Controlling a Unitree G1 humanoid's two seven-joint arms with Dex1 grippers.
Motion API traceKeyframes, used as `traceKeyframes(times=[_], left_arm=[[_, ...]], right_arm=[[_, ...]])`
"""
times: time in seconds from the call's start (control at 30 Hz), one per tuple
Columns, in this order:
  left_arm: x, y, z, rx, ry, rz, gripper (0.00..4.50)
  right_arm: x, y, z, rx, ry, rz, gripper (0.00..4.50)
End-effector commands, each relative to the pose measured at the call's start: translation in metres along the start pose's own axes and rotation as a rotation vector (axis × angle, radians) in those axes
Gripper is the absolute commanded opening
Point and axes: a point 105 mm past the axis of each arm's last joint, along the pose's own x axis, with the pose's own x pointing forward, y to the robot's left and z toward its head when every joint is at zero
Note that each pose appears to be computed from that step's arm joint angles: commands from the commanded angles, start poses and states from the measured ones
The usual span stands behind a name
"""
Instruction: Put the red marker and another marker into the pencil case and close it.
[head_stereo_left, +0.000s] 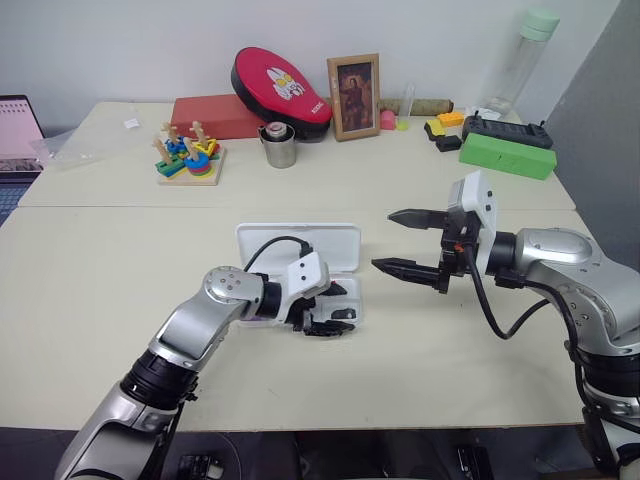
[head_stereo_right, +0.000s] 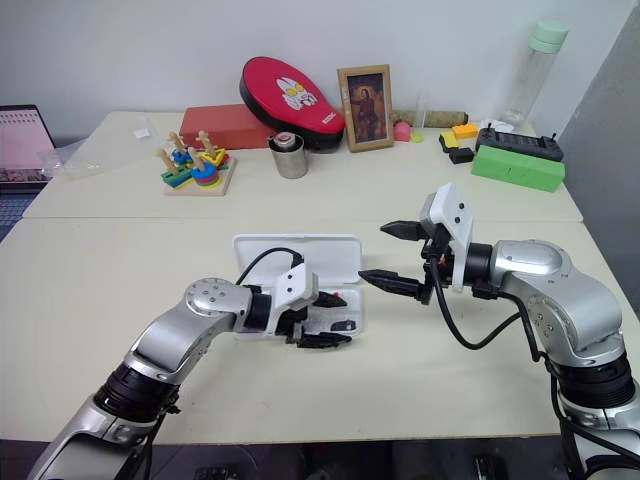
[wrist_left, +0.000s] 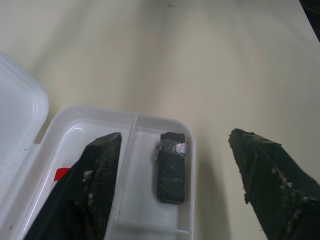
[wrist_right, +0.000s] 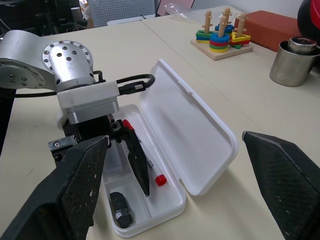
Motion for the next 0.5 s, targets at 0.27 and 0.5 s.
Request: traceKeyframes(times=[0.27, 0.5], left_arm=[[-0.086, 0.022, 0.070, -0.088, -0.419, 0.410, 4.45], [-0.148, 0.008, 0.065, -0.134, -0.482, 0.685, 4.50]], right_arm=[[0.025, -0.049, 0.050, -0.013, -0.154, -0.125, 4.50], [0.085, -0.080, 0.034, 0.038, -0.031, -0.188, 3.19]])
